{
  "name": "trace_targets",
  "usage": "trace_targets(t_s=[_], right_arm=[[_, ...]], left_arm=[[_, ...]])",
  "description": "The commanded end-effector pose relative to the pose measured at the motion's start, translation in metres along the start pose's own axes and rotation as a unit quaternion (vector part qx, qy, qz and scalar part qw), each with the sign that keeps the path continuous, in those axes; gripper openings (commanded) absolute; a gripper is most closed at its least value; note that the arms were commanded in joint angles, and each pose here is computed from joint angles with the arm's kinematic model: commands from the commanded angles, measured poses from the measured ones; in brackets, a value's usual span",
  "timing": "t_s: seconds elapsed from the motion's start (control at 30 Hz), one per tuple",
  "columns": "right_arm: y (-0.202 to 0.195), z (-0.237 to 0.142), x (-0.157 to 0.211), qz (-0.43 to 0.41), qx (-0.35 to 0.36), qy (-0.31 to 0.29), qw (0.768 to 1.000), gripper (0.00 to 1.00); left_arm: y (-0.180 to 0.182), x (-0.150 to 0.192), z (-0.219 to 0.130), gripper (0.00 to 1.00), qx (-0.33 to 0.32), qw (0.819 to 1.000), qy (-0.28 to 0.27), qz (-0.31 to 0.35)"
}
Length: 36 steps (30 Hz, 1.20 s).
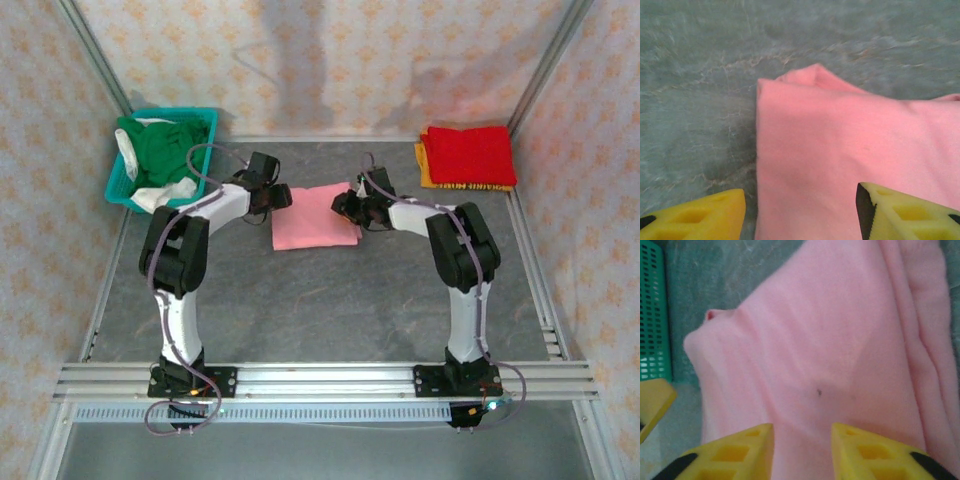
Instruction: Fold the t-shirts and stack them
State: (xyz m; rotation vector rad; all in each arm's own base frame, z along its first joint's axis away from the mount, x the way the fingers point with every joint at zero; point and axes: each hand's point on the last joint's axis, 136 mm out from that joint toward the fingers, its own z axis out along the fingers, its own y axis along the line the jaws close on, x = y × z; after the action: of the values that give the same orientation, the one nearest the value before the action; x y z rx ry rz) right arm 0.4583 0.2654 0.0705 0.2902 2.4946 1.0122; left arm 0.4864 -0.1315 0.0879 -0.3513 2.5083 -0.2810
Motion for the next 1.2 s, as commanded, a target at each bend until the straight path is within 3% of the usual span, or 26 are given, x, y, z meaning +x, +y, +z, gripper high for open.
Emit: trace_targets(t_s=[0.0, 0.17, 0.33, 0.53, 0.9, 1.1, 1.17], right_arm=[[0.02, -0.038, -0.019, -0.026, 0.021, -0.039, 0.999, 0.43], [-0.007, -0.05, -0.028, -0.063, 0.128, -0.042, 0.989, 0.63], [-0.026, -0.041, -0.027, -0.084, 0.192, -0.001, 0.978, 0.68], [-0.032, -0.024, -0.025, -0.098, 0.202, 0.019, 0.974, 0.77], [-0.034, 0.01, -0.012, -0.102, 0.196, 0.054, 0.974, 0.77], [-0.039, 0.03, -0.001, -0.086, 0.182, 0.072, 0.977, 0.68], [-0.04, 0.036, 0.003, -0.086, 0.179, 0.077, 0.977, 0.6]], left_arm=[[-0.021, 0.002, -0.041, 0.61, -0.001, 0.999, -0.018, 0.027], [-0.022, 0.038, -0.023, 0.61, 0.007, 1.0, 0.001, 0.022], [-0.002, 0.062, 0.0, 0.62, -0.023, 0.999, 0.026, 0.028], [0.019, 0.086, 0.022, 0.62, -0.053, 0.997, 0.045, 0.036], [0.034, 0.102, 0.033, 0.62, -0.075, 0.995, 0.057, 0.038], [0.034, 0.103, 0.035, 0.62, -0.071, 0.995, 0.059, 0.033], [0.033, 0.103, 0.035, 0.62, -0.067, 0.996, 0.058, 0.032]])
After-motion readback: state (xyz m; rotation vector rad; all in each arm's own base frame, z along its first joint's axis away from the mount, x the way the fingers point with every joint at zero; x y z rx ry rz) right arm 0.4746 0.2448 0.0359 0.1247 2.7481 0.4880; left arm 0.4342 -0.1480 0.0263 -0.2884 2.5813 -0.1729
